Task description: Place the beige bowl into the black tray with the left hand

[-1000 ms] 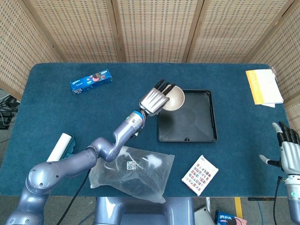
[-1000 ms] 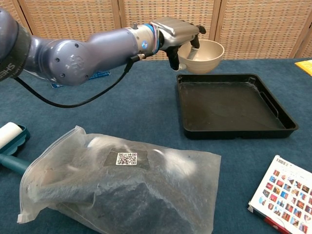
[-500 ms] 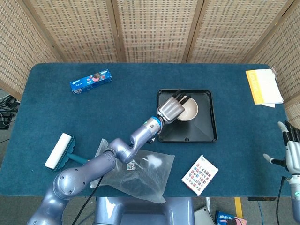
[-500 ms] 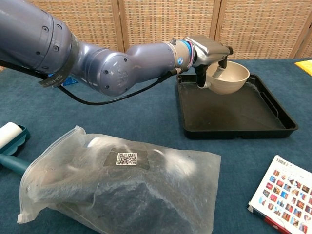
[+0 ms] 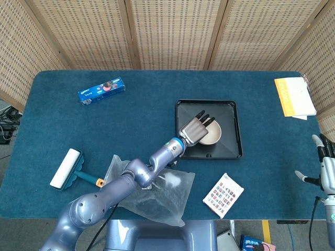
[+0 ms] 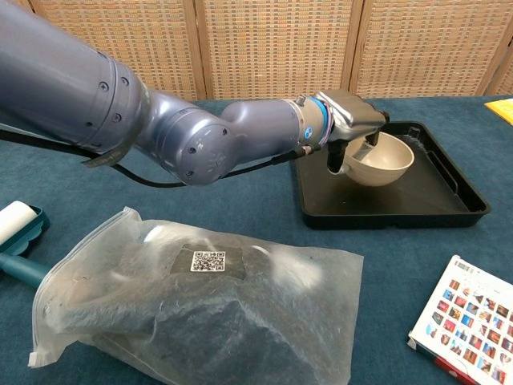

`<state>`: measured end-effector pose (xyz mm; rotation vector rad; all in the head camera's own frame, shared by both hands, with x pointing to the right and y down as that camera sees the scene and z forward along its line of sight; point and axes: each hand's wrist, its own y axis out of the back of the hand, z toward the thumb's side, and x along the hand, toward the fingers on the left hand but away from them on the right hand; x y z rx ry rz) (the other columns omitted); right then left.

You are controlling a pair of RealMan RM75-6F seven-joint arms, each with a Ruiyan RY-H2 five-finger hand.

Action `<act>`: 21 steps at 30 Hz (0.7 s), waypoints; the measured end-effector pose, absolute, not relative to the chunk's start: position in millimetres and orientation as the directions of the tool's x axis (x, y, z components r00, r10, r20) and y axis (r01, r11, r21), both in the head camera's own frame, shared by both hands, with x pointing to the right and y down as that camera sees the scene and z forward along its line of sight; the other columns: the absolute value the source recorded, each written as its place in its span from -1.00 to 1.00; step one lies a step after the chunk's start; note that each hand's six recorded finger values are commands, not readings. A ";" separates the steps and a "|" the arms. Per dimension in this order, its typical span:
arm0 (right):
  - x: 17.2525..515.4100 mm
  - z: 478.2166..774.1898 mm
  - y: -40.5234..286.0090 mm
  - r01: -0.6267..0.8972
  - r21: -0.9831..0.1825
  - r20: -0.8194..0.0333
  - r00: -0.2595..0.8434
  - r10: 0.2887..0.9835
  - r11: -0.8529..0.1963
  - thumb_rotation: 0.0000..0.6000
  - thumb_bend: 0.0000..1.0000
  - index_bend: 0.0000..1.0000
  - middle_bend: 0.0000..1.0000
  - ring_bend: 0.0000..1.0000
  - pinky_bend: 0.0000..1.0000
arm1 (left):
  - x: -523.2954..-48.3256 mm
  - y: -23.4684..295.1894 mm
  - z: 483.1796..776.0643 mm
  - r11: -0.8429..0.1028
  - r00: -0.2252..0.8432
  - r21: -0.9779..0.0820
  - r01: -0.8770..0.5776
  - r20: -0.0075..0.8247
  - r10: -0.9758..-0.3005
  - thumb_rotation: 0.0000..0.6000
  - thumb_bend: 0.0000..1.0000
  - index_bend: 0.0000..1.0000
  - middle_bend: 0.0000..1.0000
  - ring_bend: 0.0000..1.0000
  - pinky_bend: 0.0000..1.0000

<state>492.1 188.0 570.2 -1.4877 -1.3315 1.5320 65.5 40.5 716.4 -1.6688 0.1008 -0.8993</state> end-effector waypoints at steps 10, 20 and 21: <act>491.9 569.7 187.6 0.210 -0.931 -0.337 -0.176 0.925 -0.299 1.00 -0.66 -0.98 -1.00 -1.00 -1.00 | 57.8 41.4 725.5 -0.325 0.680 -0.854 0.407 0.521 -0.516 1.00 -0.23 -0.01 -1.00 -1.00 -1.00; 490.0 570.0 187.6 0.203 -0.933 -0.333 -0.173 0.927 -0.298 1.00 -0.66 -0.98 -1.00 -1.00 -1.00 | 47.8 38.4 730.7 -0.341 0.662 -0.845 0.411 0.534 -0.526 1.00 -0.56 -0.50 -1.00 -1.00 -1.00; 489.8 570.1 187.6 0.202 -0.933 -0.333 -0.173 0.927 -0.298 1.00 -0.66 -0.98 -1.00 -1.00 -1.00 | 46.8 38.0 730.8 -0.343 0.661 -0.846 0.409 0.533 -0.528 1.00 -0.61 -0.58 -1.00 -1.00 -1.00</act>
